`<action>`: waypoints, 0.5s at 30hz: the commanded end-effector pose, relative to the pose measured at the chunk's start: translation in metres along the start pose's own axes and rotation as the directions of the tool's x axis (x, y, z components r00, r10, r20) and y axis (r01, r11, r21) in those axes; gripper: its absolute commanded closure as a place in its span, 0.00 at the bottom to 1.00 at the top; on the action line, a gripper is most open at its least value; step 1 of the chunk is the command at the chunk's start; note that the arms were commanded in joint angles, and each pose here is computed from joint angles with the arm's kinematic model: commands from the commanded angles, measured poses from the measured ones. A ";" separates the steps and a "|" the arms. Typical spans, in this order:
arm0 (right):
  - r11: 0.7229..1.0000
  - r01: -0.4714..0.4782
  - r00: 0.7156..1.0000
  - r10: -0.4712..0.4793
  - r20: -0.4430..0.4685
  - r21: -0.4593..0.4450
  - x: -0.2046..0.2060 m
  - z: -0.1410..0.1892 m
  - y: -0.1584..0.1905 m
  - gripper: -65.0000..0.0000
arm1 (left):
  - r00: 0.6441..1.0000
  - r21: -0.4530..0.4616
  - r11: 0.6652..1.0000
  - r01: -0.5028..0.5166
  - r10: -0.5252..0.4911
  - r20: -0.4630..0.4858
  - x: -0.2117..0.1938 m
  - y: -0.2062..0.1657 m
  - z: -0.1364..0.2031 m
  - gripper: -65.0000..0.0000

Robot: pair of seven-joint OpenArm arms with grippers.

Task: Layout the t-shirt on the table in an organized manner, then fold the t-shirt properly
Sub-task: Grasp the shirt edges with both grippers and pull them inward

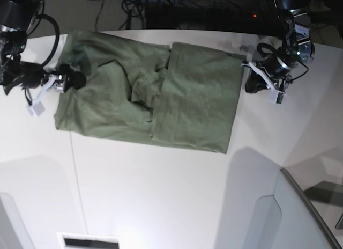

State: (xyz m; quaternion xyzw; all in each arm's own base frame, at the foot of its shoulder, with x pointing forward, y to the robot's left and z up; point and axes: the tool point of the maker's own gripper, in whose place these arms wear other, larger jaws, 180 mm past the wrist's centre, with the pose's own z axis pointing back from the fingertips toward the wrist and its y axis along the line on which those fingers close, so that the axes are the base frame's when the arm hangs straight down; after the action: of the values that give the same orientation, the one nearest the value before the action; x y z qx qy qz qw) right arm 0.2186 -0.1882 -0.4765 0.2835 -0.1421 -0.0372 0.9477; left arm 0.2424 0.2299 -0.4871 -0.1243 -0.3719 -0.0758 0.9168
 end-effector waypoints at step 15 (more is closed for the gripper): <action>0.996 -0.080 0.996 0.081 -0.042 0.031 0.009 -0.016 0.023 0.00 | 0.998 -0.115 0.992 0.056 -0.059 -0.026 0.000 -0.051 -0.024 1.00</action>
State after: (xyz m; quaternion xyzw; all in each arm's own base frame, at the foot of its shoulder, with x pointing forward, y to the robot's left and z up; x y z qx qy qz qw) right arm 0.2295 -0.1541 -0.4746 0.3076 -0.1384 0.0026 0.9414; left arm 0.2533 0.1732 -0.4893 -0.1706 -0.3769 -0.1101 0.9037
